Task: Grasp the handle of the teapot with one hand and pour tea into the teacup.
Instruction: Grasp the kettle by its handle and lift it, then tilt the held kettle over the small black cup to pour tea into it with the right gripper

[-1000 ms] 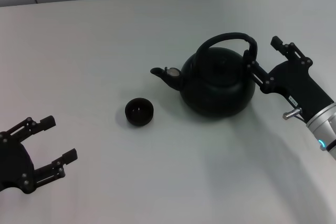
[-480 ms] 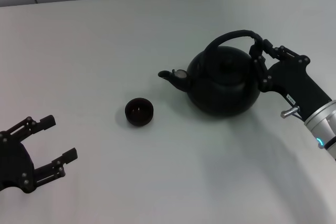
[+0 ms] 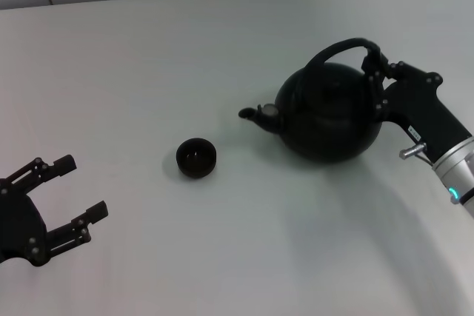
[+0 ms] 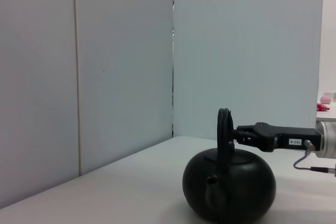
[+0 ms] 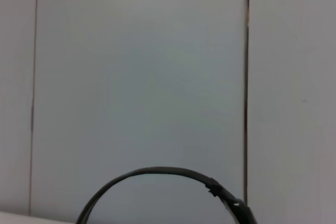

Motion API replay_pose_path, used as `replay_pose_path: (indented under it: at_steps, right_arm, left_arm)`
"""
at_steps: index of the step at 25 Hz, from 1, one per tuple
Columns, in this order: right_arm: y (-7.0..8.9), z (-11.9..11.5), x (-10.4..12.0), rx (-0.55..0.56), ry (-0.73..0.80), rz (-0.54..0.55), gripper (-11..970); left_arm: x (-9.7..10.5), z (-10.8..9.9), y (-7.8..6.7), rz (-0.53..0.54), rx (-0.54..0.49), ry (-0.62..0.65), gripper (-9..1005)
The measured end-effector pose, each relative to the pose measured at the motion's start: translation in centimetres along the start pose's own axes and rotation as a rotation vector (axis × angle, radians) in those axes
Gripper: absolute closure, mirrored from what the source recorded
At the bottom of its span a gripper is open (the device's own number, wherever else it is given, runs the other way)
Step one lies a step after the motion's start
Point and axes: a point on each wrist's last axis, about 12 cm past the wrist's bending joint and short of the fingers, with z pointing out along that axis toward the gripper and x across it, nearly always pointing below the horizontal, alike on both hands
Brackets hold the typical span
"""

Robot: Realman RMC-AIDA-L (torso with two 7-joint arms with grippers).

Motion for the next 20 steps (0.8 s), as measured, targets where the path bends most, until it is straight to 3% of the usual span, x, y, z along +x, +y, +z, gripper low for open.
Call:
replay_pose_path:
  at_steps: [5, 12, 16, 20]
  right_arm:
    - [-1.3, 1.4, -1.1, -0.003, -0.042, 0.048, 884]
    - [-2.8, 6.3, -3.2, -0.141, 0.001, 0.047, 883]
    - [-3.0, 8.4, -4.1, -0.193, 0.027, 0.047, 882]
    - [-2.7, 8.9, -4.4, -0.212, 0.024, 0.039, 881]
  left_arm:
    - [0.0, 0.0, -0.1, -0.003, 0.000, -0.001, 183]
    - [0.1, 0.5, -0.2, -0.010, 0.006, -0.010, 183]
    - [0.1, 0.6, -0.1, -0.010, 0.006, -0.010, 184]
    - [0.1, 0.6, -0.1, -0.008, 0.007, -0.010, 184]
